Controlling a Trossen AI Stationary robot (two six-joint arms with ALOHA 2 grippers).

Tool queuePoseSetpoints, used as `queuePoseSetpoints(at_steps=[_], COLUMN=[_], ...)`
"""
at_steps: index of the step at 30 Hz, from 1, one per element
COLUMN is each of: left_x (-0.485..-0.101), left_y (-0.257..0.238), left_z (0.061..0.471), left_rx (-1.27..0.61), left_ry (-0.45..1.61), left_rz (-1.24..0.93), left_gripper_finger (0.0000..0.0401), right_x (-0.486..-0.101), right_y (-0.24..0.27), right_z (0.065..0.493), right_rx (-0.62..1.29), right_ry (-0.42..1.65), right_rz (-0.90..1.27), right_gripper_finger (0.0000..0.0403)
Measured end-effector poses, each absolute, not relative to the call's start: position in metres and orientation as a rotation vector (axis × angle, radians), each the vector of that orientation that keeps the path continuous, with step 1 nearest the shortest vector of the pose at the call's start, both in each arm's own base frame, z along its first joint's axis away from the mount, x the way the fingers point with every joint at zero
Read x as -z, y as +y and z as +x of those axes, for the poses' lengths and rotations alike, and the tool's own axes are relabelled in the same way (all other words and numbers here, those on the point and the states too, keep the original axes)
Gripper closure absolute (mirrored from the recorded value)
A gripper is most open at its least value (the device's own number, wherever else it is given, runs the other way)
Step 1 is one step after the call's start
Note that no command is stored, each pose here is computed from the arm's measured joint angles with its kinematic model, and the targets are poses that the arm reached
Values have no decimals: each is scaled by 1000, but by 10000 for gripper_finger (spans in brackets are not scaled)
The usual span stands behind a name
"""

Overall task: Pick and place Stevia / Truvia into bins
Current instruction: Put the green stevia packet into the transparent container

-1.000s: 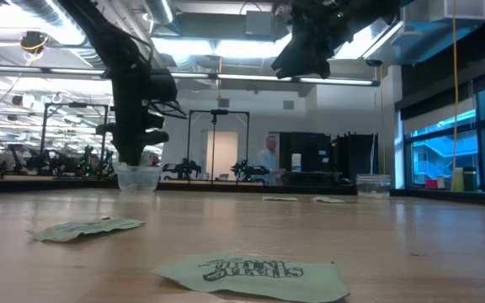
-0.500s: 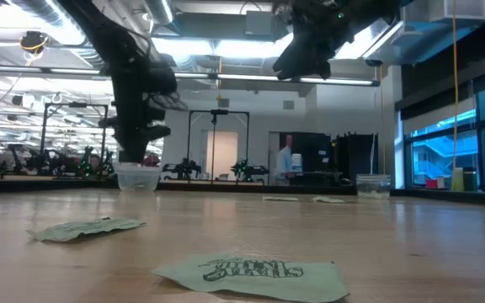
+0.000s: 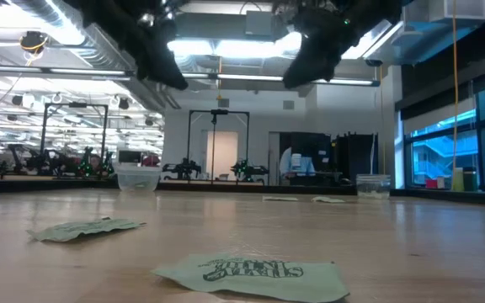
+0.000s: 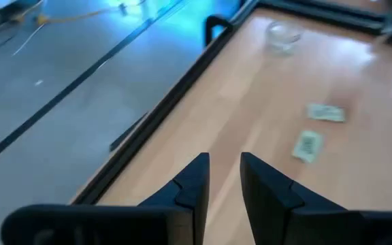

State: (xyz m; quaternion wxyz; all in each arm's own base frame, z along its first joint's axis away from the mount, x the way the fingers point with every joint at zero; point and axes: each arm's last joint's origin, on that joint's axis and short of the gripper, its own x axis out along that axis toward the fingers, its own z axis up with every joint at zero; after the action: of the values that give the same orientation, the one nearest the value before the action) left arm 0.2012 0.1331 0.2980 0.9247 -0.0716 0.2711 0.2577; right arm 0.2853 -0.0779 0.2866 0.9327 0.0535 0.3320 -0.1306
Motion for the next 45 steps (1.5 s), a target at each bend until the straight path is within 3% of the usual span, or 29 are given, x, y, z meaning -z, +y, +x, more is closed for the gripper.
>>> queuePoseSetpoints(at_steps=[7, 14, 20, 27, 35, 45], left_x=[-295, -263, -246, -237, -237, -237], left_y=[119, 120, 122, 122, 121, 121], left_z=[216, 258, 281, 286, 286, 286], left_rx=[-446, -329, -286, -277, -271, -270], left_ry=[551, 589, 566, 580, 579, 579], left_rz=[-143, -168, -160, -208, -208, -208], left_gripper_finger=[328, 345, 344, 343, 343, 342], right_x=[-266, -246, -215, -177, -138, -125], right_y=[-75, -90, -92, -97, -100, -102], right_z=[268, 276, 295, 311, 319, 323], right_rx=[191, 301, 212, 202, 184, 206], right_ry=[954, 917, 827, 883, 993, 1008], right_rz=[-8, 137, 175, 203, 186, 161], right_gripper_finger=[246, 246, 246, 250, 305, 392])
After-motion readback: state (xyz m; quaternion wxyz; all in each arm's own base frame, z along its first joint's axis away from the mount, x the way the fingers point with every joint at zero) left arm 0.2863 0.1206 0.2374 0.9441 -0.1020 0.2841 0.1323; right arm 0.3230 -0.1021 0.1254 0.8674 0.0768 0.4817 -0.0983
